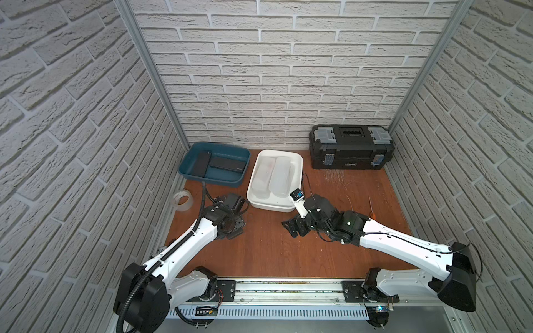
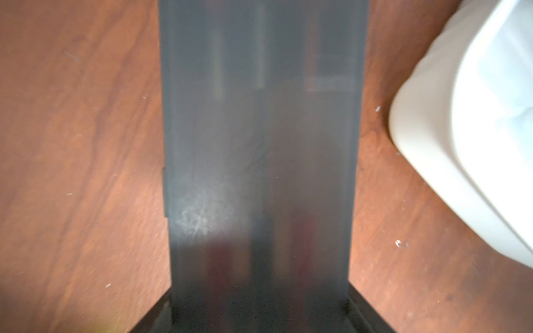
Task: Place the pencil cases by color into the storage box
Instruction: Pick up the pencil case from the center of the board, then place the pencil case at the storage box.
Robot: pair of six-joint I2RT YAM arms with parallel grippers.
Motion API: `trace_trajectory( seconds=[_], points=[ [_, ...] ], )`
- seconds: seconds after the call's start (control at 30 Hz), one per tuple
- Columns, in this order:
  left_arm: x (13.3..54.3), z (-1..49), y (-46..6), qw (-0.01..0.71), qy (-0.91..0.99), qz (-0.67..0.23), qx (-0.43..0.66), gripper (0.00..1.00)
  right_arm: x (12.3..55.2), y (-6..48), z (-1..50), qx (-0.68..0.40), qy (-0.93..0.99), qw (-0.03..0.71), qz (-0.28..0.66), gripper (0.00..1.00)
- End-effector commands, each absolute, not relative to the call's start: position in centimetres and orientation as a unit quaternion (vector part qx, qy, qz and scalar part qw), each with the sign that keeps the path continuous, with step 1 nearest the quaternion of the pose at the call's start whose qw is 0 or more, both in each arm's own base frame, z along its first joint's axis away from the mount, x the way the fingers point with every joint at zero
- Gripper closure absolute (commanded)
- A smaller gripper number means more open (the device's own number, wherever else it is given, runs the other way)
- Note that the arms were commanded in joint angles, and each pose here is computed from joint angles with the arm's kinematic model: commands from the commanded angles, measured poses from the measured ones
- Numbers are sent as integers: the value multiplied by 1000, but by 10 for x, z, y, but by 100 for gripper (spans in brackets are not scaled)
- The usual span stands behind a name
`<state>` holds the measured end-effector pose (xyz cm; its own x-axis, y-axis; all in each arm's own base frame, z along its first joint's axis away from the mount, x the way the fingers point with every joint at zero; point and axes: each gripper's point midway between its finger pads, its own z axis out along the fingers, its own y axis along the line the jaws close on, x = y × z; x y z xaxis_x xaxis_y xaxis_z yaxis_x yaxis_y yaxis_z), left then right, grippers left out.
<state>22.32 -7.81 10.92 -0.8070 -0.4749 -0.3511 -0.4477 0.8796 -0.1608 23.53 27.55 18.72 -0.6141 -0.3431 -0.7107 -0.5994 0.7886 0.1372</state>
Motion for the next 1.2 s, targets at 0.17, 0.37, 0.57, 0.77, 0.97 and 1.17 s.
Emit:
trace_trajectory(
  seconds=[0.17,0.37,0.57,0.77,0.97,1.17],
  points=[
    [259,174,-66,240,947,-24,-213,35,241,274,208,-263,868,377,189,9],
    [312,187,-54,246,941,-43,-230,35,238,273,205,-258,869,375,195,9],
    [368,181,-39,239,935,-58,-256,35,237,275,203,-259,870,370,199,9],
    [418,170,-31,239,916,-95,-308,35,238,281,206,-262,866,371,208,10],
    [461,151,-41,225,902,-128,-345,35,243,297,221,-275,837,414,230,10],
    [489,134,-45,212,891,-141,-377,35,250,313,231,-311,798,468,217,11]
  ],
)
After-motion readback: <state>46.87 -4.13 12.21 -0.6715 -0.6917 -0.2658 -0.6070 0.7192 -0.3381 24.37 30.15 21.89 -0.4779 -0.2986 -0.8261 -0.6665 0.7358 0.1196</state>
